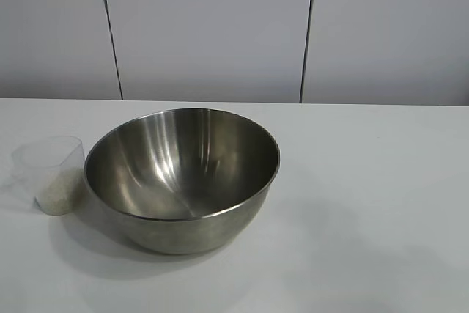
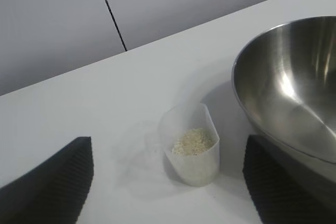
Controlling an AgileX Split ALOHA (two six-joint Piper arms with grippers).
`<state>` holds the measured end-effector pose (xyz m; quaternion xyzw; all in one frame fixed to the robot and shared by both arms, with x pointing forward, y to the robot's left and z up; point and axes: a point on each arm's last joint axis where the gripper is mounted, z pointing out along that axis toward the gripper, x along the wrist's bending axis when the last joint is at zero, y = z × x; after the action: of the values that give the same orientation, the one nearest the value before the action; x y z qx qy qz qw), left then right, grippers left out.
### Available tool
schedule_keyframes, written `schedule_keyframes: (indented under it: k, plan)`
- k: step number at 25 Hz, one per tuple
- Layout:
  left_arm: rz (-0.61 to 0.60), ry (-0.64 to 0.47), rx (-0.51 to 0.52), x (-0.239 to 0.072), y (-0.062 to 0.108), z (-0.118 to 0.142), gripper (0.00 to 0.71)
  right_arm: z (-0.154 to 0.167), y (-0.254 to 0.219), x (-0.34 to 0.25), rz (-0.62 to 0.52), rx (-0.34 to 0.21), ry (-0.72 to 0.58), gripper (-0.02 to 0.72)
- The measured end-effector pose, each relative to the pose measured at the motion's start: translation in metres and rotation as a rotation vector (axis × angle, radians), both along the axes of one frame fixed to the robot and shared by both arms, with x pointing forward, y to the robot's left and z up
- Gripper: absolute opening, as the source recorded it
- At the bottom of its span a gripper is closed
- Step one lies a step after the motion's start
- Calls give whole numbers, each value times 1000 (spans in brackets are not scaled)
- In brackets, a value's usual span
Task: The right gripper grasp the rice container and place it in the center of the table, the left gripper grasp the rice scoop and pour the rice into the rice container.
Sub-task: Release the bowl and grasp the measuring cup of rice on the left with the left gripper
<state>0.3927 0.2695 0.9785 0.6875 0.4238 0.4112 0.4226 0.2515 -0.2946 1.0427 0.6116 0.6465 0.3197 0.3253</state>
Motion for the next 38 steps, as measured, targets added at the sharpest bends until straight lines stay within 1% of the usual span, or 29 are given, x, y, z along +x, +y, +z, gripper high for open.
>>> schedule_keyframes:
  k: [2, 4, 6, 9, 11, 13, 18, 20, 23, 24, 26, 29, 33, 38]
  plan:
    - [55, -23, -73, -2, 7, -2, 570, 0, 0, 0, 0, 0, 0, 502]
    - [108, -21, -128, -3, 14, -4, 570, 0, 0, 0, 0, 0, 0, 502]
    - [121, -21, -145, -3, 16, -4, 570, 0, 0, 0, 0, 0, 0, 502]
    - [110, -22, -152, -2, 16, -4, 570, 0, 0, 0, 0, 0, 0, 502]
    - [102, 0, -159, 2, 15, -9, 570, 0, 0, 0, 0, 0, 0, 502]
    - [86, 30, -171, 8, 13, -17, 570, 0, 0, 0, 0, 0, 0, 501]
    - [21, 94, -197, 29, 7, -48, 570, 0, 0, 0, 0, 0, 0, 496]
    - [-4, 118, -193, 35, 5, -63, 570, 0, 0, 0, 0, 0, 0, 496]
    - [-40, 148, -156, 42, 3, -88, 570, 0, 0, 0, 0, 0, 1, 495]
    - [-44, 155, -131, 44, 3, -95, 570, 0, 0, 0, 0, 0, 1, 495]
    - [-32, 211, -81, 44, 8, -113, 570, 0, 0, 0, 0, 0, 1, 495]
    - [-30, 260, -13, 47, 13, -130, 559, 0, 0, 0, 0, 0, 1, 495]
    - [-13, 217, 32, 60, 22, -131, 501, 0, 0, 0, 0, 0, 1, 495]
    - [37, 157, 33, 75, 36, -126, 479, 0, 0, 0, 0, 0, 0, 495]
